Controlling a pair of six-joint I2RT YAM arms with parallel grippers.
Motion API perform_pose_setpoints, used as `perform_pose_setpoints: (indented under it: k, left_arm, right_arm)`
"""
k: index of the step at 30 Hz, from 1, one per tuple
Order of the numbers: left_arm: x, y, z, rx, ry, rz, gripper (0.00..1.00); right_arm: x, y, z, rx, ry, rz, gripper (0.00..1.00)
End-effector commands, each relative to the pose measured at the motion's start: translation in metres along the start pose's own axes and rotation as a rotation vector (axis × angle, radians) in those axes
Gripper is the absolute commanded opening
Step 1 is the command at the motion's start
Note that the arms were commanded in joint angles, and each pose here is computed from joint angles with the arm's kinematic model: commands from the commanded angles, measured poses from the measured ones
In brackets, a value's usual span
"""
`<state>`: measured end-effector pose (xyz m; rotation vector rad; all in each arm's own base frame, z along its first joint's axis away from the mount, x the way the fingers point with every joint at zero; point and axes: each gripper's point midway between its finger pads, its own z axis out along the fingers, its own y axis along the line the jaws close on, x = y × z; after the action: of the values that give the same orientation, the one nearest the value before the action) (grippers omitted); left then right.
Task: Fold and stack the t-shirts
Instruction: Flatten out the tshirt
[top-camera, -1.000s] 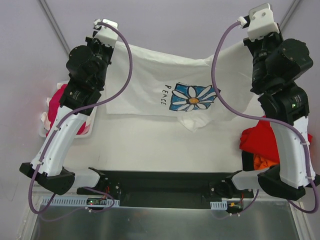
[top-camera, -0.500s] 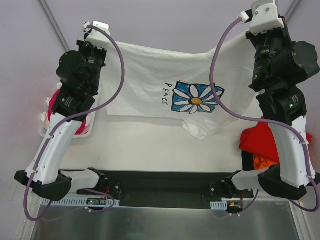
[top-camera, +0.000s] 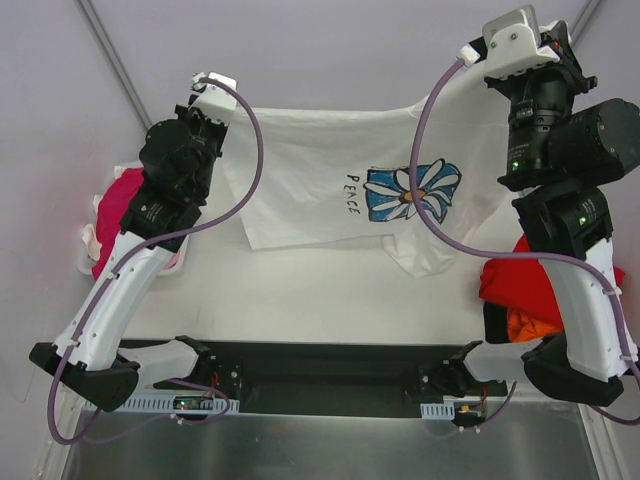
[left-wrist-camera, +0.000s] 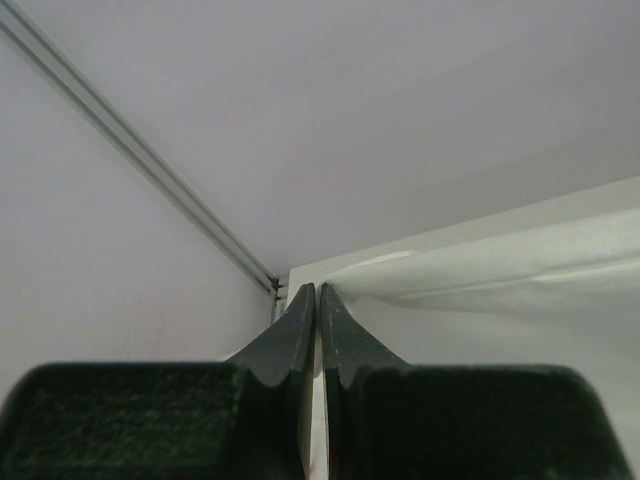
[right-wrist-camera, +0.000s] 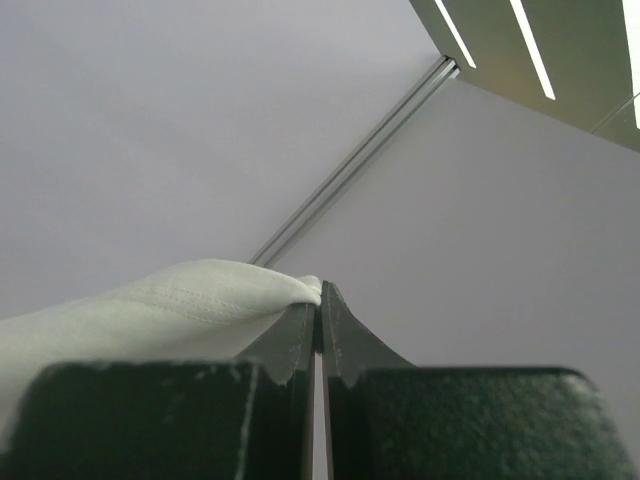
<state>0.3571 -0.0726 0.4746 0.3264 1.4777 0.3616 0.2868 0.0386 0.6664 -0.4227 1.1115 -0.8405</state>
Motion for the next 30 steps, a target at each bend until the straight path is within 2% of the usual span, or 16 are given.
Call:
perform_pose_setpoints:
  k: [1, 9, 22, 30]
  left_arm:
    - [-0.008, 0.006, -0.006, -0.026, -0.035, -0.041, 0.00]
    - [-0.022, 0.024, -0.020, -0.058, -0.082, -0.030, 0.00]
    - [-0.069, 0.079, -0.075, -0.124, -0.242, -0.096, 0.00]
    - [-0.062, 0.080, -0.090, -0.106, -0.256, -0.093, 0.00]
  right_arm:
    - [-0.018, -0.059, -0.021, 0.138, -0.096, 0.061, 0.01]
    - [-0.031, -0.080, -0.033, 0.148, -0.142, 0.081, 0.01]
    - [-0.040, -0.098, -0.045, 0.169, -0.156, 0.040, 0.01]
    - [-0.038, -0.098, -0.052, 0.134, -0.145, 0.038, 0.01]
